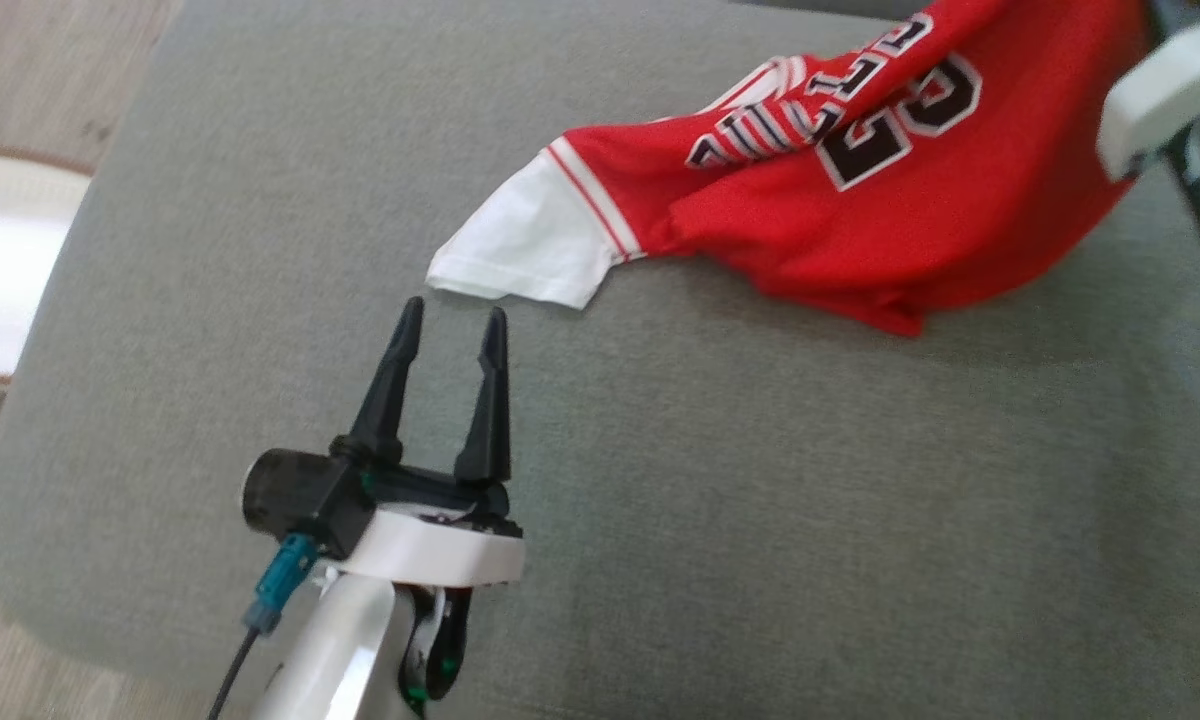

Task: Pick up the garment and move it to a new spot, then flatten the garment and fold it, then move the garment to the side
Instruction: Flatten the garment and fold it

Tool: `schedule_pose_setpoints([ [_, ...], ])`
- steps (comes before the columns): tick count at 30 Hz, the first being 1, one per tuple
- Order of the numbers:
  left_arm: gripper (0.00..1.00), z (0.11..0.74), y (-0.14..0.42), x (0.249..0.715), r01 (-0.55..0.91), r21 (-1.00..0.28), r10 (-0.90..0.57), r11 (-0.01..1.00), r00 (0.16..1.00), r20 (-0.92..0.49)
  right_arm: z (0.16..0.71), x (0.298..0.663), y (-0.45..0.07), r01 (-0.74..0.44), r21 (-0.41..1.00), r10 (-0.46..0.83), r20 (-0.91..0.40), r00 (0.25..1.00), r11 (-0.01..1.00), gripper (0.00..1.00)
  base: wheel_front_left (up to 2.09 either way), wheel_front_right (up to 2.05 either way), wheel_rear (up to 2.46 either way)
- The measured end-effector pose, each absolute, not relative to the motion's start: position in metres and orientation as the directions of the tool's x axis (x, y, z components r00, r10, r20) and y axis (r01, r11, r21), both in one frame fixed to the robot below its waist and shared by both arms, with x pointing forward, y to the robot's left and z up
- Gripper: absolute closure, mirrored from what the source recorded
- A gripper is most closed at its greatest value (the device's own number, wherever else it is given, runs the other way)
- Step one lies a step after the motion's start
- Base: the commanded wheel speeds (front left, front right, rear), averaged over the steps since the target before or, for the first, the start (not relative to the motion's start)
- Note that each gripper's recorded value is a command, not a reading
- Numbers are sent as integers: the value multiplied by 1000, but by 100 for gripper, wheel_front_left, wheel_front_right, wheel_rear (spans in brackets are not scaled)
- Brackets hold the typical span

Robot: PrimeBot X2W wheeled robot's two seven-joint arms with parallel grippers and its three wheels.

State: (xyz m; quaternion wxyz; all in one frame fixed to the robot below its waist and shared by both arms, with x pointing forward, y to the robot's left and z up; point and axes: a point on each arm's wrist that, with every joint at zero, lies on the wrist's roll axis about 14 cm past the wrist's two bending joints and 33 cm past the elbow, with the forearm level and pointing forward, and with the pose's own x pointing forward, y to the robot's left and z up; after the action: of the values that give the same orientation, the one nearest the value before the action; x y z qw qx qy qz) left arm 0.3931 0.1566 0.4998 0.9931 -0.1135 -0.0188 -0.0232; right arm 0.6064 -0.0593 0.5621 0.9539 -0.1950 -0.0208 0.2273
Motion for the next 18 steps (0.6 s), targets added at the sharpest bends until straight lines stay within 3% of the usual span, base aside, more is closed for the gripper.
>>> schedule_pose_setpoints([
  [7, 0, 490, 165, 395, 16, -241, -14, 971, 1000, 7, 580, 650, -38, -433, -519, 479, -52, 876, 737, 100, 0, 0, 0],
  [8, 0, 489, 167, 396, 11, -242, -10, 970, 1000, 5, 578, 657, -37, -433, -518, 472, -64, 879, 737, 54, 0, 0, 0],
  [9, 0, 488, 169, 397, 5, -241, -4, 970, 1000, 2, 574, 663, -36, -433, -522, 466, -76, 882, 735, 0, 0, 0, 0],
  [14, 0, 482, 176, 398, -26, -238, 22, 971, 1000, -20, 530, 671, -36, -468, -489, 444, -174, 879, 736, 0, 0, 0, 0],
  [18, 0, 482, 171, 404, -11, -241, 8, 971, 1000, -16, 523, 663, -40, -474, -443, 449, -168, 878, 761, 0, 0, 0, 0],
])
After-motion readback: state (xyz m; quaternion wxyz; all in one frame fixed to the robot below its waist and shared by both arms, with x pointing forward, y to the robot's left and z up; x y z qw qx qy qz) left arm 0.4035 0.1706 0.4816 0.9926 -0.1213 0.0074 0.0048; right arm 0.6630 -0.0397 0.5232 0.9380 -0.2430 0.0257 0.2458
